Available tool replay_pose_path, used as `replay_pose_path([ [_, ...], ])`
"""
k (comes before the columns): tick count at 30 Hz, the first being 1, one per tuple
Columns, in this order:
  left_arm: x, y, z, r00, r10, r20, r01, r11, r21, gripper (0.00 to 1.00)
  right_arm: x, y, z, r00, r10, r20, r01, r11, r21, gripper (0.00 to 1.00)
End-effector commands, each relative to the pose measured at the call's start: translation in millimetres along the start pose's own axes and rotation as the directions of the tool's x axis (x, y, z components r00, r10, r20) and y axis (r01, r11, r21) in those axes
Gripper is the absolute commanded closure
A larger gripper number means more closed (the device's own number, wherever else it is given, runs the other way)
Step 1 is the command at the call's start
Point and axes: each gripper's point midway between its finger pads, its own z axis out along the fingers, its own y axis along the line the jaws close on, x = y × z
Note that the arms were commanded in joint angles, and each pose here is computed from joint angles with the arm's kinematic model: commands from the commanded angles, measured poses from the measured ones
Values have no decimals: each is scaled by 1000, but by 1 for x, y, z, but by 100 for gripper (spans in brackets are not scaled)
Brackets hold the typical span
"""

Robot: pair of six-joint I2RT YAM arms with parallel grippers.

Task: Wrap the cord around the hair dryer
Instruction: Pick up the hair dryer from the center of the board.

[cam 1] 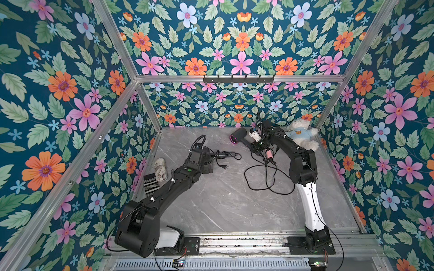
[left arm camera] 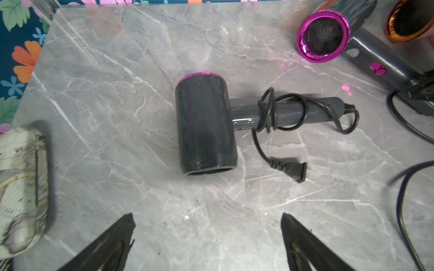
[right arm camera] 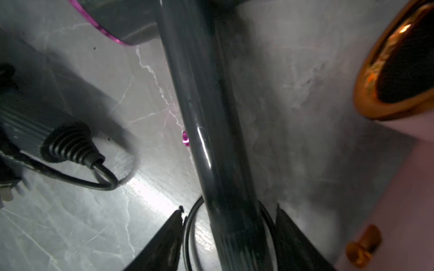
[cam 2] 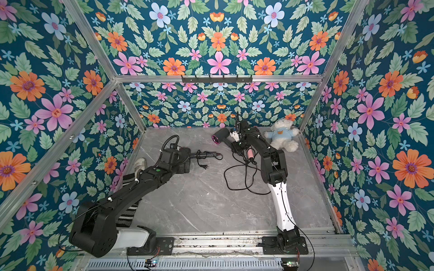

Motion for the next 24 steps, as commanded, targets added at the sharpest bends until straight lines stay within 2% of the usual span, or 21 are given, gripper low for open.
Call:
replay_pose_path([
  [1,4,7,-7,1000,-4,-10,4,1000,-21,1,12,14,2,999,-22,-50,18,996,-82,38],
  [13,-4,2,-13,999,-51,17,51,999,15,1,13,11,14,998,-15,-57,10,996,-86,53],
  [19,-4,2,-15,998,-55,21,54,998,21,1,11,6,8,999,-21,-36,19,998,-53,67],
  [23,-12,-3,-20,998,-43,40,41,998,47,1,4,7,-10,1000,-25,13,25,999,-48,82],
  [24,-16,-6,-21,998,-26,49,23,998,62,1,2,8,-15,999,-29,25,30,999,-43,83],
])
